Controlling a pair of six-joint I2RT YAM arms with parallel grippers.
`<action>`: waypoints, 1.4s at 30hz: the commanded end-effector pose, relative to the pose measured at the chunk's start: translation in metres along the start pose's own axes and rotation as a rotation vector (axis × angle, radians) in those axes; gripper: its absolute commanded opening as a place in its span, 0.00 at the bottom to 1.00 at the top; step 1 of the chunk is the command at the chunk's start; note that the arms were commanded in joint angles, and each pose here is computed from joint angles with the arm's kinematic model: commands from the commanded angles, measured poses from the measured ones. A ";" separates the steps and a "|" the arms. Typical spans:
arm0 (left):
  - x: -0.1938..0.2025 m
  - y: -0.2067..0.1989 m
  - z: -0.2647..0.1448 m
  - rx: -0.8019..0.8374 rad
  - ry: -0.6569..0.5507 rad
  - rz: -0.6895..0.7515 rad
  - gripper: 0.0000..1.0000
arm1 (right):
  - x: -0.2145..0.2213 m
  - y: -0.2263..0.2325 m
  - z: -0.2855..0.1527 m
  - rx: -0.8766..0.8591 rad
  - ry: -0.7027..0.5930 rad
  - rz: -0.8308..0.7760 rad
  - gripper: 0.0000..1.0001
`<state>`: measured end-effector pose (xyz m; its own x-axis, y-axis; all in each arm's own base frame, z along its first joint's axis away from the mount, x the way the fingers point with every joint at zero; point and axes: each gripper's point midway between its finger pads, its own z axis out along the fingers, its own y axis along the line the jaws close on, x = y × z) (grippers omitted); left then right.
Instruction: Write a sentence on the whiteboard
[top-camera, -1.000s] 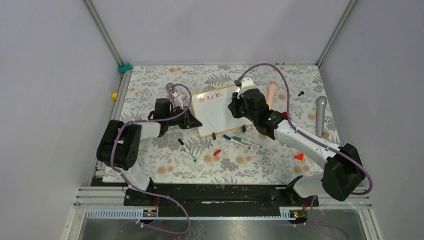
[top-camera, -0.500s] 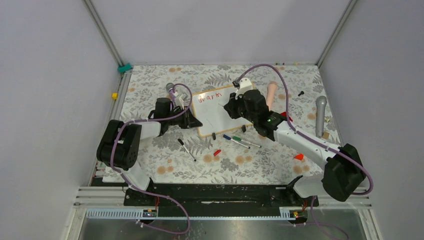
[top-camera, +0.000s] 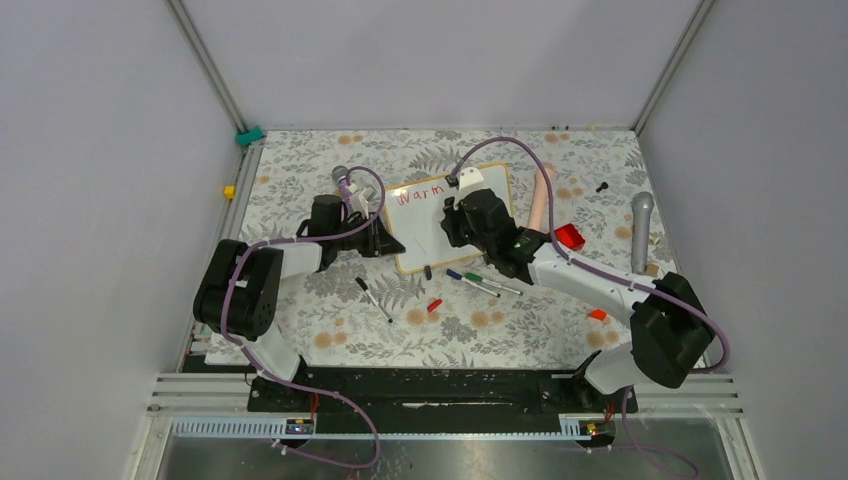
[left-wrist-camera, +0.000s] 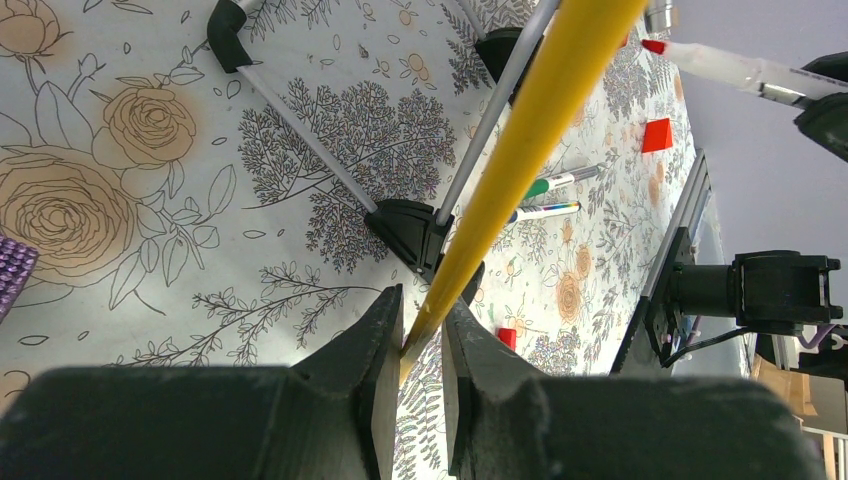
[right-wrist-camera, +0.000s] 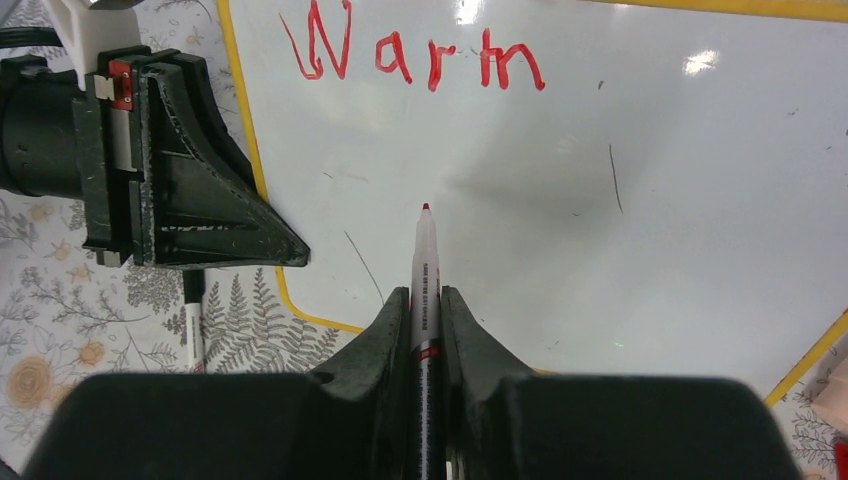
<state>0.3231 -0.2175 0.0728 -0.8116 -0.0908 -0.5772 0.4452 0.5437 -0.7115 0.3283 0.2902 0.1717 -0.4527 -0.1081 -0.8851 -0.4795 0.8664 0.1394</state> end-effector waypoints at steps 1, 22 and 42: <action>0.002 0.011 0.004 -0.062 0.011 -0.010 0.00 | -0.035 0.009 0.004 0.017 -0.094 -0.021 0.00; 0.001 0.011 0.004 -0.065 0.010 -0.007 0.00 | -0.045 0.008 0.019 0.081 -0.092 -0.042 0.00; 0.002 0.012 0.004 -0.070 0.011 -0.007 0.00 | -0.040 0.004 0.030 0.116 -0.050 -0.062 0.00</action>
<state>0.3230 -0.2175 0.0727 -0.8105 -0.0882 -0.5790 0.4477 0.5441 -0.7096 0.3605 0.3091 0.1805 -0.4093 -0.1427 -0.9012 -0.4289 0.9019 0.0519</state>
